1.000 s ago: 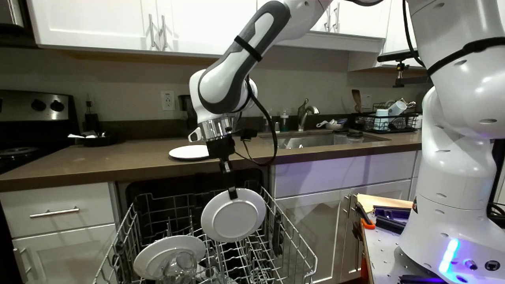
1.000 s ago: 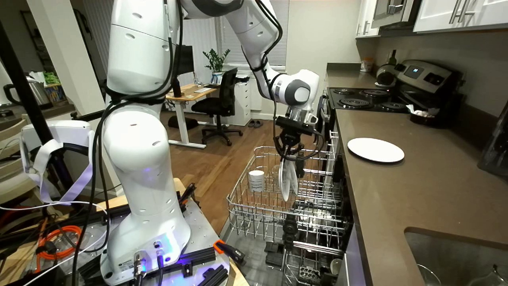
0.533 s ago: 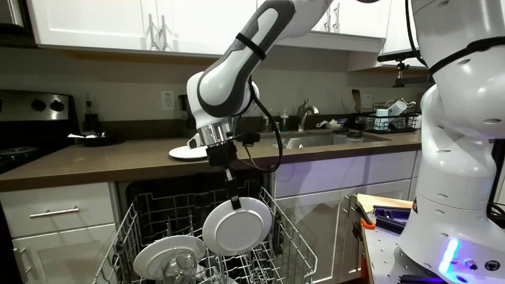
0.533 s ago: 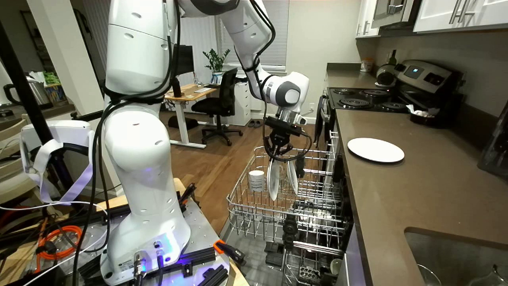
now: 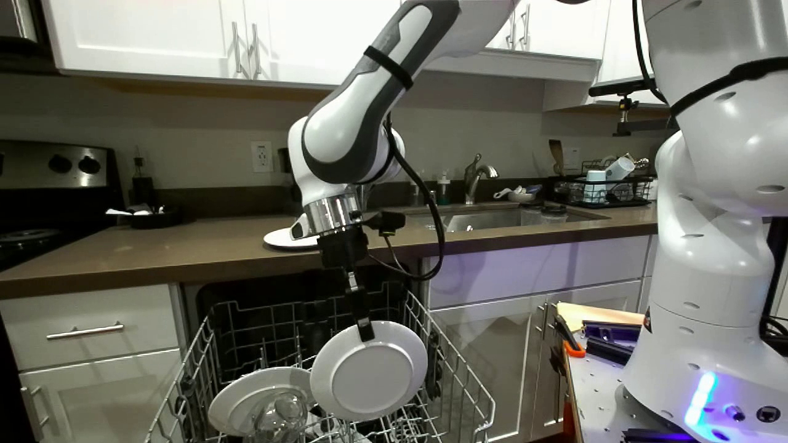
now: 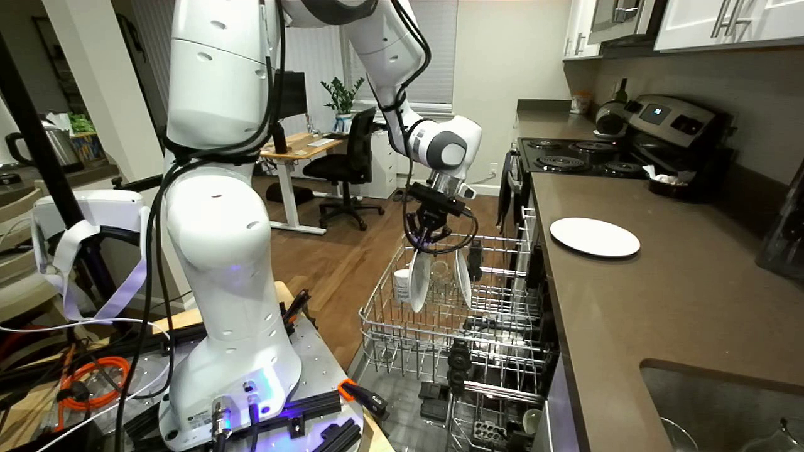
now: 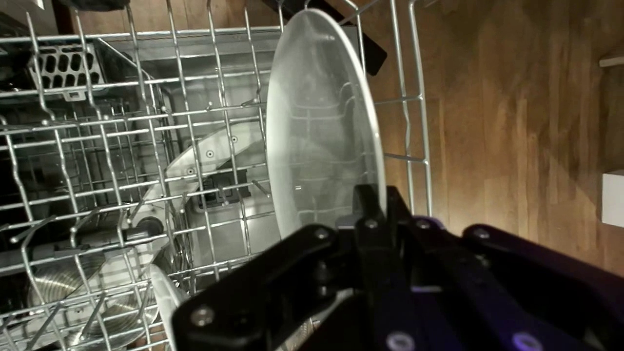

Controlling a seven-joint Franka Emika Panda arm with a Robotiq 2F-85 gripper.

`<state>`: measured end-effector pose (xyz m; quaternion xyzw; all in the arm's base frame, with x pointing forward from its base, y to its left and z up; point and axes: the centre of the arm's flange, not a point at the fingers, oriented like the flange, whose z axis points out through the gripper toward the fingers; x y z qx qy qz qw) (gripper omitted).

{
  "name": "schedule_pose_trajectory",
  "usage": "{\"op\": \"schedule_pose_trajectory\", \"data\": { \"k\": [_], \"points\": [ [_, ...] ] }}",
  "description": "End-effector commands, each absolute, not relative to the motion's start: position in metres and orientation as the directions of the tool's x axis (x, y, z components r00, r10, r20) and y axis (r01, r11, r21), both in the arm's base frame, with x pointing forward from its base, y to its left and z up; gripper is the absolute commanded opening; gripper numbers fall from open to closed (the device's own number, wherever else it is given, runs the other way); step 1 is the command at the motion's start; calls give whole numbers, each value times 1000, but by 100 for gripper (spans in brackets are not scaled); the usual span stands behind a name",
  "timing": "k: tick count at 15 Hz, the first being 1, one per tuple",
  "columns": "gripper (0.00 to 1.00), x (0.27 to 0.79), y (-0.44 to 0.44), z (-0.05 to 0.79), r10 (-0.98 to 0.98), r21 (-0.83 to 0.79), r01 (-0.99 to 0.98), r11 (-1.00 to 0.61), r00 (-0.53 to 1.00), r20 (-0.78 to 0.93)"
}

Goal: Move the plate from the left side of the dishwasher to the right side.

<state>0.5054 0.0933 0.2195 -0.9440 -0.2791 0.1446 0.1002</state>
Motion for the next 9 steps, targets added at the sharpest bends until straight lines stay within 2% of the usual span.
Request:
{"op": "schedule_pose_trajectory", "data": {
  "k": [1,9],
  "points": [
    [2,493,102,227,525,-294,457,-840,821,-224],
    [2,481,111,209,530,-327,445,-834,811,-246]
  ]
}}
